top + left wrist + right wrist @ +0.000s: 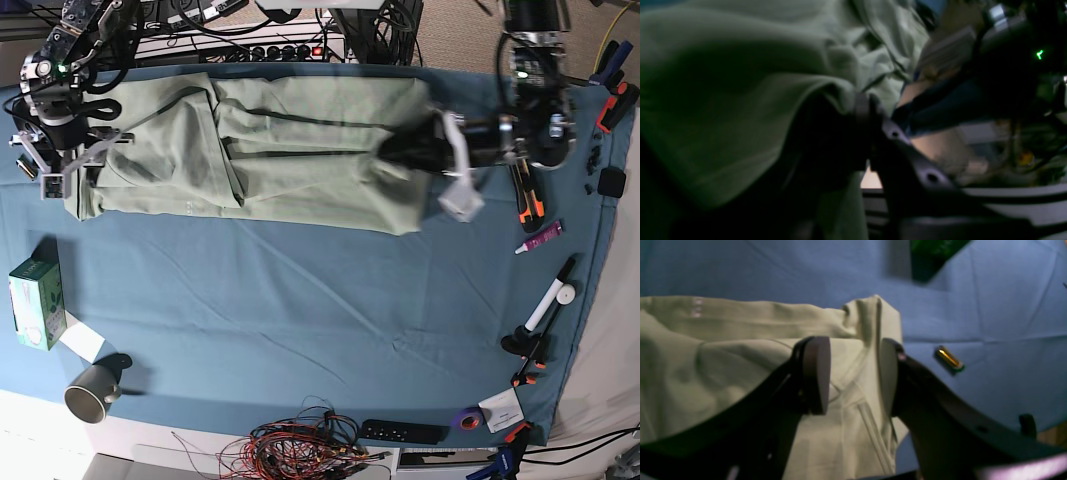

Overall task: Fold the T-shirt properly
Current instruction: 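Lift the band end with the left gripper and carry it toward the right gripper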

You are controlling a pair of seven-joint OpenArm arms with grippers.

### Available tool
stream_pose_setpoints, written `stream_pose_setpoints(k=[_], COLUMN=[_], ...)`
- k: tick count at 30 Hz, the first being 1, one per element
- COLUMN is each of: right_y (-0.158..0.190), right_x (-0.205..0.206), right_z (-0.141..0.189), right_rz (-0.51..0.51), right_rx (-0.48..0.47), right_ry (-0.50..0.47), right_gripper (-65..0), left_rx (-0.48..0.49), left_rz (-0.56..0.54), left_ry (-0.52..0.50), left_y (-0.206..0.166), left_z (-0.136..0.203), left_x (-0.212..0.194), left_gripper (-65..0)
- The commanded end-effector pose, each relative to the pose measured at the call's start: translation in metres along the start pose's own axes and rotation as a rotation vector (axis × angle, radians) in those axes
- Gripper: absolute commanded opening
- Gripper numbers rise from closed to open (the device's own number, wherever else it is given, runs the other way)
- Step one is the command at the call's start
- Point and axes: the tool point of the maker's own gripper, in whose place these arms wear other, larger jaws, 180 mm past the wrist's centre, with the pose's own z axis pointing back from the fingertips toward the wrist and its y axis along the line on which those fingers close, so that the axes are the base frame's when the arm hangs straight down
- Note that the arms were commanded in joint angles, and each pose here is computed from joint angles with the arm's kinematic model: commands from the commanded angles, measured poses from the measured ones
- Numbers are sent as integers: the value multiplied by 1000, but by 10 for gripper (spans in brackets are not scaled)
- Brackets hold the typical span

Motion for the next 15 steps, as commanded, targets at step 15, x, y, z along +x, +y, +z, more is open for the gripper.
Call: stream_pose_setpoints(k=[15], right_y=[-4], right_x=[3], right_z=[5], right_rz=[11], right_rx=[-8], right_ry=[-27], right_gripper=[-401], left_rx=[-125], left_rz=[-275], left_ry=[38], left_y=[-62], left_z=[-97], left_x=[41], left_gripper=[-650])
